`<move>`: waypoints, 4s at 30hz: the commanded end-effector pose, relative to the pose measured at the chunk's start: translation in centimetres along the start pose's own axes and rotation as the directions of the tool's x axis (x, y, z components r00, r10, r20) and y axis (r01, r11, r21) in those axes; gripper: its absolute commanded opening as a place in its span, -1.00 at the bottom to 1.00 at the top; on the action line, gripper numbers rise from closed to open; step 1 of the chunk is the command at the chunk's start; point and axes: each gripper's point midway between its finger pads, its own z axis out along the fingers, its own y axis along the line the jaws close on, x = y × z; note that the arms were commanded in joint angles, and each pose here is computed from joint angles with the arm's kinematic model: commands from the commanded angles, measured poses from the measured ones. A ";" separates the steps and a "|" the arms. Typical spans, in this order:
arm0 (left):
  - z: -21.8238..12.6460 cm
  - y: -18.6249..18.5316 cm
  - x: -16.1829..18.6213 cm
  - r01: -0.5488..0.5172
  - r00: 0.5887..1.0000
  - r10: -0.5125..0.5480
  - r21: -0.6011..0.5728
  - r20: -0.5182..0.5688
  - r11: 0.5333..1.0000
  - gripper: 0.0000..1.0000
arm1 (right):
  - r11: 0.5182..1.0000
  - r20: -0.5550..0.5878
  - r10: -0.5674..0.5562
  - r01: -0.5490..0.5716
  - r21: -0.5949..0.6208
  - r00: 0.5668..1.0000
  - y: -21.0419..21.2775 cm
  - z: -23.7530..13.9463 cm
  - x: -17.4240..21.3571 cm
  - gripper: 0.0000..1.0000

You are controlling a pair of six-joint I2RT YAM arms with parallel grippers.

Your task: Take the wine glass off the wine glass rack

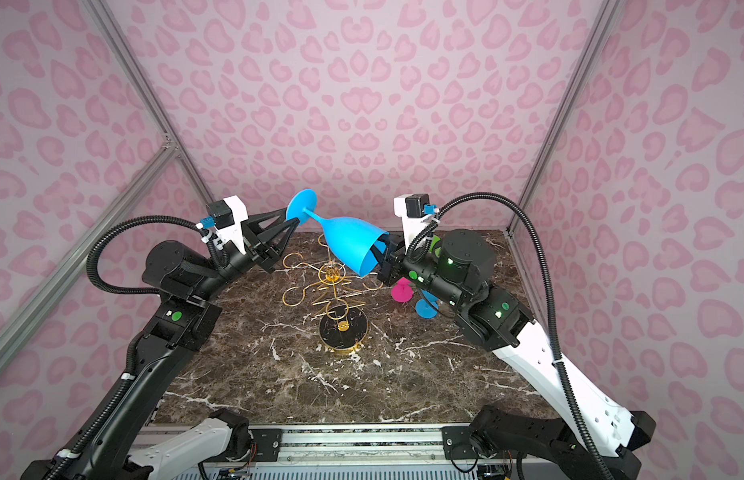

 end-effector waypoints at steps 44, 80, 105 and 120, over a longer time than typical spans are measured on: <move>-14.1 8.5 3.8 0.004 1.000 0.012 -0.664 0.020 0.748 0.94 | 0.770 -0.858 0.361 0.403 0.496 0.365 -15.4 -12.1 23.6 -1.00; -15.6 9.1 5.2 -0.036 0.999 0.020 -0.708 -0.031 0.706 0.94 | 0.818 -0.901 0.346 0.385 0.427 0.263 -17.9 -6.7 26.8 -0.38; -21.6 12.3 18.7 0.071 0.987 -0.160 -0.815 -0.027 0.576 0.95 | 0.544 -0.193 0.143 0.086 0.835 0.971 -30.8 -14.4 14.2 0.96; -22.8 15.2 29.6 0.020 0.929 -0.318 -0.833 -0.188 0.553 0.94 | 0.444 -0.141 -0.019 0.135 0.886 0.990 -36.6 -16.4 20.7 0.97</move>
